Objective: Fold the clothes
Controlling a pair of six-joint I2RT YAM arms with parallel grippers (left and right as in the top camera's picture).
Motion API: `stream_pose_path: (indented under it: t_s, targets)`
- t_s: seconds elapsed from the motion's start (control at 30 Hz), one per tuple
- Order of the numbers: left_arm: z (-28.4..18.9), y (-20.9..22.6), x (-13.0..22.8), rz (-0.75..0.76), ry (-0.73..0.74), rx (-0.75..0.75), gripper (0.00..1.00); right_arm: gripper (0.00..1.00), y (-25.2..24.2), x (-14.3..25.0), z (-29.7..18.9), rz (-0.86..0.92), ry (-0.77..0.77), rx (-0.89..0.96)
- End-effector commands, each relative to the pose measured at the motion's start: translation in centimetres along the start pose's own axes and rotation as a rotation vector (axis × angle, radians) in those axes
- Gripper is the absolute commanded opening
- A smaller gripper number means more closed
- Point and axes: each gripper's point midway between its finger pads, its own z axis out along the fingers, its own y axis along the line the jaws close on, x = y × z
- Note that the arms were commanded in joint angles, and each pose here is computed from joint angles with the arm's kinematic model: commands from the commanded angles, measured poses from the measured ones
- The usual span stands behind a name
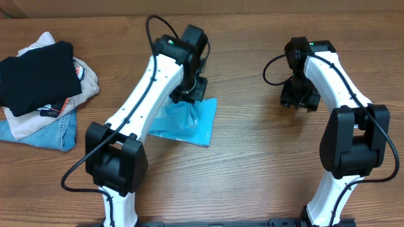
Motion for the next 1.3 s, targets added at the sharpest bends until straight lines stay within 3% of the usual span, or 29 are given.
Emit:
stream_pose_path:
  t_s: [0.0, 0.1, 0.17, 0.3, 0.47, 0.67, 0.77, 0.87, 0.93, 1.1, 1.27]
  targets:
    - [1.3, 0.7, 0.5, -0.042, 0.019, -0.048, 0.12, 0.59, -0.2, -0.6, -1.8, 0.009, -0.053, -0.027]
    - [1.5, 0.8, 0.6, -0.049, 0.024, -0.049, 0.2, 0.58, -0.2, -0.6, -1.8, 0.009, -0.054, -0.028]
    - [1.5, 0.6, 0.5, -0.049, 0.021, -0.043, 0.38, 0.59, -0.2, -0.6, -1.8, 0.009, -0.053, -0.031]
    - [1.5, -0.8, 0.2, -0.038, 0.015, 0.039, 0.54, 0.59, -0.2, -0.6, -1.8, 0.009, -0.053, -0.031]
    - [1.5, -0.8, 0.0, -0.017, 0.005, 0.043, 0.54, 0.58, -0.2, -0.6, -1.8, 0.009, -0.052, -0.03]
    - [1.3, 2.8, -0.2, -0.074, -0.016, -0.135, 0.52, 0.59, -0.2, -0.6, -1.8, 0.009, -0.053, -0.031]
    - [0.8, 5.8, -0.2, -0.176, -0.043, -0.299, 0.48, 0.59, -0.2, -0.6, -1.8, 0.009, -0.053, -0.03]
    - [0.9, 7.1, 0.0, -0.232, -0.053, -0.364, 0.3, 0.59, -0.2, -0.6, -1.8, 0.009, -0.053, -0.031]
    - [1.3, 7.6, 0.4, -0.265, -0.045, -0.372, 0.24, 0.59, -0.2, -0.6, -1.8, 0.009, -0.053, -0.031]
    - [4.5, 8.5, 2.1, -0.336, 0.003, -0.361, 0.23, 0.59, -0.2, -0.6, -1.8, 0.008, -0.052, -0.03]
    - [8.3, 5.6, 4.0, -0.334, 0.085, -0.187, 0.23, 0.59, -0.2, -0.5, -1.8, 0.008, -0.052, -0.03]
